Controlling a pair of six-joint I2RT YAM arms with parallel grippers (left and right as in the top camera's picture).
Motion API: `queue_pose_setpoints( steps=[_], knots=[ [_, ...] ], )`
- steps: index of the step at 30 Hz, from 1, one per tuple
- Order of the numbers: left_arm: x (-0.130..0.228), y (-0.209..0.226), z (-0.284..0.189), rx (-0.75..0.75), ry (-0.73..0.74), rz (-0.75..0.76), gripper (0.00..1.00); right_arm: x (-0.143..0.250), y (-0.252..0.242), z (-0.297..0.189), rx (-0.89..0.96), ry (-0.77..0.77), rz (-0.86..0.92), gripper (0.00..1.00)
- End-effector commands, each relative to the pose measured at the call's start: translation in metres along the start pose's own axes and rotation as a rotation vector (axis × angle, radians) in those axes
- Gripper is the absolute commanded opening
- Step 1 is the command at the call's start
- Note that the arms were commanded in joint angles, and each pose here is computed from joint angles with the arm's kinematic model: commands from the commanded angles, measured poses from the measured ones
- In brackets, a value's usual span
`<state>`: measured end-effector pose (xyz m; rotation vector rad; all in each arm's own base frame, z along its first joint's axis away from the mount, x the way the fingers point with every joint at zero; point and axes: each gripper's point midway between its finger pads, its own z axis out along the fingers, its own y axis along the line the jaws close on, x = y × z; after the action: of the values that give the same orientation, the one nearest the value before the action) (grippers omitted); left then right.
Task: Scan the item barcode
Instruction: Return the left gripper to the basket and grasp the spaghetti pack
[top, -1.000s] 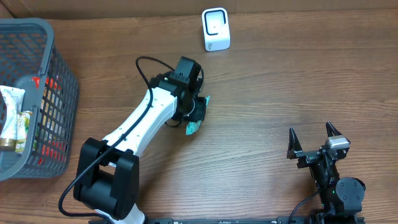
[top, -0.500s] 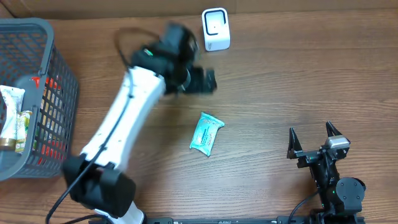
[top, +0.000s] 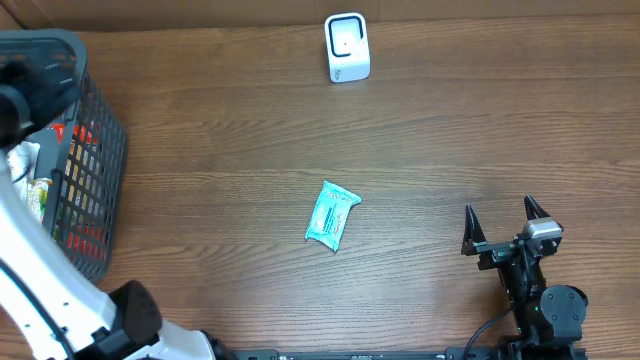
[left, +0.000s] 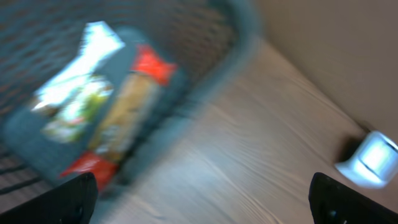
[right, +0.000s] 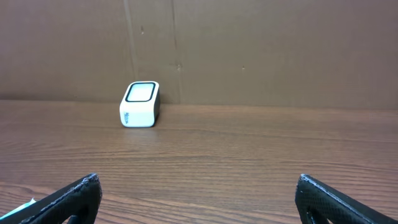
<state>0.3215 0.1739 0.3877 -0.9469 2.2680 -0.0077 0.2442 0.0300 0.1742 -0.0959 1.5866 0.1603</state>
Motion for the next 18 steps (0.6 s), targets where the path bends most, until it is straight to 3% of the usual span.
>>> queue_pose_setpoints(
  steps=[1,12,18],
  knots=[
    [-0.006,0.045,0.025,-0.056,0.047,-0.026,1.0,0.002,0.0,0.0,0.004,-0.003,0.0,1.0],
    [0.035,0.102,0.139,-0.142,0.254,0.021,1.0,0.002,0.0,0.0,0.004,-0.003,0.0,1.0],
    [0.048,0.113,0.174,-0.126,0.309,-0.026,0.97,0.002,0.0,0.0,0.004,-0.003,-0.001,1.0]
  ],
)
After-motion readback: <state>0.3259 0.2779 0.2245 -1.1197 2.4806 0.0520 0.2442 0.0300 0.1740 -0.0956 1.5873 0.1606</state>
